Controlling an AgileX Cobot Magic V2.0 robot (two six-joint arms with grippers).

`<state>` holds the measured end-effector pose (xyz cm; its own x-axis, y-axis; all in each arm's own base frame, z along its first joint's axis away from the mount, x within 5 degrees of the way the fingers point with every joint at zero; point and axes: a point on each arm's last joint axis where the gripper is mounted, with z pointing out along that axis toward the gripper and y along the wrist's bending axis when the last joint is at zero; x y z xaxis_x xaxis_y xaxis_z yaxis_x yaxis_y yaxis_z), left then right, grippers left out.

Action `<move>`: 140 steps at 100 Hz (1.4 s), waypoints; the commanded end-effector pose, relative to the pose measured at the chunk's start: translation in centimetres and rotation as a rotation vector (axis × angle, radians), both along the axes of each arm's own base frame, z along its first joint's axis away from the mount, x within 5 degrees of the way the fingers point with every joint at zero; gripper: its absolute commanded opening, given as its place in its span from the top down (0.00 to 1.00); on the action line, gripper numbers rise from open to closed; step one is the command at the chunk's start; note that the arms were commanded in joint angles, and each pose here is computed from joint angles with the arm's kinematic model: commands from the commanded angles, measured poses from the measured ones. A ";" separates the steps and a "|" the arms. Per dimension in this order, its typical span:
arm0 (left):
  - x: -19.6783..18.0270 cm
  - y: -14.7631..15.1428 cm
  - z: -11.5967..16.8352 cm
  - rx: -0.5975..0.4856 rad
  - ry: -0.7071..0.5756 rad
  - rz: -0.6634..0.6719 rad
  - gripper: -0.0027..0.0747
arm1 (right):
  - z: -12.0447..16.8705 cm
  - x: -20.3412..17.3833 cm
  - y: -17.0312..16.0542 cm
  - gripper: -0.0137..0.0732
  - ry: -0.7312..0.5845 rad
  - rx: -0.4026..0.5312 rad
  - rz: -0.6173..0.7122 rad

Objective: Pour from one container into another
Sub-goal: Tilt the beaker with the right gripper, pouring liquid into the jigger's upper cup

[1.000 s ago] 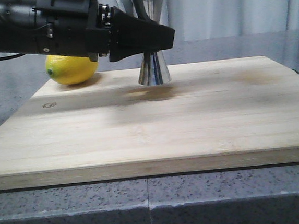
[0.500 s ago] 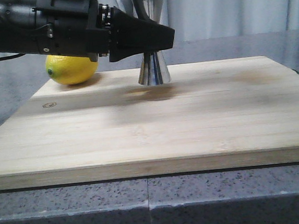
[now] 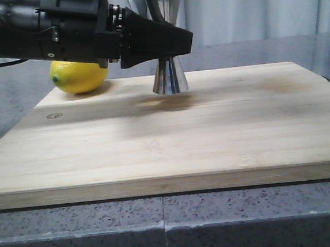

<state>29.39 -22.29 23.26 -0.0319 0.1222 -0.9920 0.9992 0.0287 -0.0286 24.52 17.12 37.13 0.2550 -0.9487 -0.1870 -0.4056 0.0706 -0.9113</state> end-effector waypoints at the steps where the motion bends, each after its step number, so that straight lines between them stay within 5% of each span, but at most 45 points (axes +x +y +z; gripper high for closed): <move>1: -0.4 -0.3 3.2 -0.129 -0.027 -0.007 0.89 | 2.5 -0.4 -0.1 0.50 -0.100 0.025 0.041; 140: -0.2 -0.3 3.1 -0.115 -0.032 0.011 0.89 | 2.4 -0.4 -0.2 0.50 -0.117 -0.032 0.055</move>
<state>29.57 -22.26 23.09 -0.0315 0.1409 -0.9895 0.9985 0.0487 -0.0249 24.50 17.18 37.15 0.2792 -0.9501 -0.1390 -0.3903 0.0199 -0.9205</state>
